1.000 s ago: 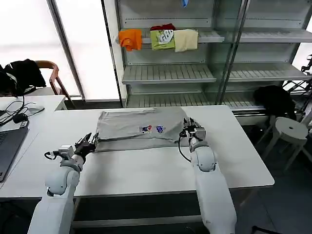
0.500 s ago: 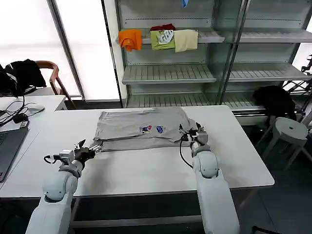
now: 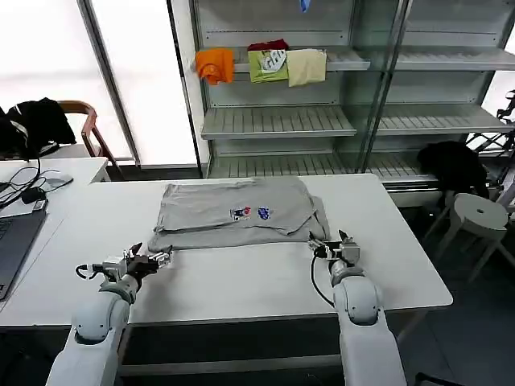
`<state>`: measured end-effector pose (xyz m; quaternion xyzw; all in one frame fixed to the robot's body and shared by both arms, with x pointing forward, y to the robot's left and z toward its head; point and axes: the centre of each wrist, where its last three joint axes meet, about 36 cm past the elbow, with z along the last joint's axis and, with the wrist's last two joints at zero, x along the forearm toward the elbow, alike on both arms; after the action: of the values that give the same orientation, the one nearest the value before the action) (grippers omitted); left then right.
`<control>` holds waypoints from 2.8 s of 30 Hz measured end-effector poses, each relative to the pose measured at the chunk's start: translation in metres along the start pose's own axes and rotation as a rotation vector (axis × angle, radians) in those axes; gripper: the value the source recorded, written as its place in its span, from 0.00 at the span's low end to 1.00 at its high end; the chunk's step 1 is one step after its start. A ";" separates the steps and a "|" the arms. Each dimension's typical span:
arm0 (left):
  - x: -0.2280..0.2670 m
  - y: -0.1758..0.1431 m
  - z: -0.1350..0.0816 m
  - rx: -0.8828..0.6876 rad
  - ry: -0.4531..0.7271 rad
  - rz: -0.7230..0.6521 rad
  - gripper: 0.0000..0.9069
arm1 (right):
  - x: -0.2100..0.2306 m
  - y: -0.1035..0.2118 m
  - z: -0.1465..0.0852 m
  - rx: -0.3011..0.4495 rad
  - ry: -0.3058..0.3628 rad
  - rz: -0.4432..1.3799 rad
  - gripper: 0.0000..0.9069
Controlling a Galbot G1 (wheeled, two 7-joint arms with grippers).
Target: Fold and organize the clothes.
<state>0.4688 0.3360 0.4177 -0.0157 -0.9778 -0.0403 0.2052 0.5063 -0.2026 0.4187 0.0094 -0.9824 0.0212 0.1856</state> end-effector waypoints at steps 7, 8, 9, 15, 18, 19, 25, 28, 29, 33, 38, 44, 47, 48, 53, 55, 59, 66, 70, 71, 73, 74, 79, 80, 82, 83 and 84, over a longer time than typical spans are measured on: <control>-0.002 0.000 0.004 -0.006 0.017 0.004 0.01 | -0.003 0.001 0.002 0.009 0.014 -0.008 0.00; -0.002 0.000 0.005 -0.007 0.019 0.007 0.01 | -0.003 0.001 0.002 0.010 0.015 -0.009 0.00; -0.003 -0.001 0.005 -0.007 0.019 0.007 0.01 | -0.004 0.001 0.002 0.012 0.015 -0.010 0.00; -0.006 -0.003 0.004 -0.003 0.021 0.016 0.01 | -0.006 0.002 0.002 0.015 0.018 -0.013 0.00; -0.007 -0.004 0.004 -0.002 0.022 0.017 0.00 | -0.006 0.002 0.002 0.017 0.014 -0.018 0.00; -0.008 -0.004 0.003 -0.002 0.022 0.018 0.00 | -0.006 0.002 0.002 0.017 0.012 -0.019 0.00; -0.010 -0.005 0.003 0.000 0.019 0.014 0.00 | -0.004 0.001 0.002 0.019 -0.001 -0.023 0.00; -0.011 -0.005 0.002 -0.001 0.011 0.014 0.00 | -0.002 0.002 0.001 0.017 -0.010 -0.027 0.00; -0.011 -0.005 0.002 -0.001 0.008 0.013 0.00 | -0.001 0.002 0.001 0.015 -0.013 -0.029 0.00; -0.011 -0.005 0.002 -0.005 -0.007 0.008 0.00 | 0.006 0.002 0.000 0.002 -0.023 -0.039 0.00; -0.005 -0.003 0.002 -0.001 -0.020 0.008 0.00 | 0.023 0.002 -0.001 -0.017 -0.035 -0.046 0.00; 0.011 0.001 0.001 0.003 -0.034 0.013 0.00 | 0.054 0.002 0.002 -0.021 -0.055 -0.044 0.00; 0.024 0.002 0.000 0.009 -0.042 0.022 0.00 | 0.073 0.000 0.003 -0.020 -0.066 -0.038 0.00; 0.029 0.003 0.000 0.010 -0.044 0.026 0.00 | 0.080 -0.001 0.004 -0.018 -0.069 -0.037 0.00; 0.056 0.006 0.000 0.017 -0.050 0.038 0.00 | 0.116 -0.001 0.011 -0.016 -0.074 -0.032 0.00; 0.068 0.008 0.002 0.024 -0.051 0.043 0.00 | 0.130 0.001 0.015 -0.016 -0.071 -0.035 0.00; 0.092 0.008 0.008 0.040 -0.045 0.047 0.00 | 0.159 0.003 0.022 -0.013 -0.056 -0.039 0.00; 0.133 0.005 0.019 0.049 -0.022 0.043 0.00 | 0.194 0.002 0.033 0.006 -0.023 -0.031 0.00; 0.152 0.000 0.024 0.051 -0.005 0.040 0.00 | 0.203 0.003 0.038 0.014 -0.003 -0.029 0.00; 0.157 -0.002 0.025 0.055 -0.002 0.040 0.27 | 0.204 0.003 0.038 0.015 0.001 -0.028 1.00; 0.163 -0.005 0.027 0.058 0.007 0.036 1.00 | 0.207 0.004 0.041 0.017 0.009 -0.027 1.00; 0.166 -0.006 0.029 0.059 0.012 0.033 1.00 | 0.207 0.005 0.041 0.017 0.012 -0.027 1.00; 0.174 -0.012 0.035 0.071 0.032 0.018 1.00 | 0.210 0.007 0.041 0.011 0.013 -0.024 1.00; 0.175 -0.013 0.036 0.073 0.033 0.013 1.00 | 0.212 0.008 0.041 0.010 0.010 -0.021 1.00; 0.177 -0.013 0.036 0.075 0.032 0.001 1.00 | 0.215 0.008 0.038 0.007 0.004 -0.016 1.00; 0.177 -0.013 0.036 0.076 0.032 -0.007 1.00 | 0.216 0.009 0.036 0.004 -0.003 -0.016 1.00; 0.178 -0.013 0.036 0.077 0.030 -0.014 1.00 | 0.219 0.009 0.033 0.003 -0.014 -0.014 1.00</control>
<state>0.2910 0.3287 0.4556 -0.0001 -0.9755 -0.0043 0.2199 0.2906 -0.1977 0.4674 0.0169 -0.9835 0.0211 0.1791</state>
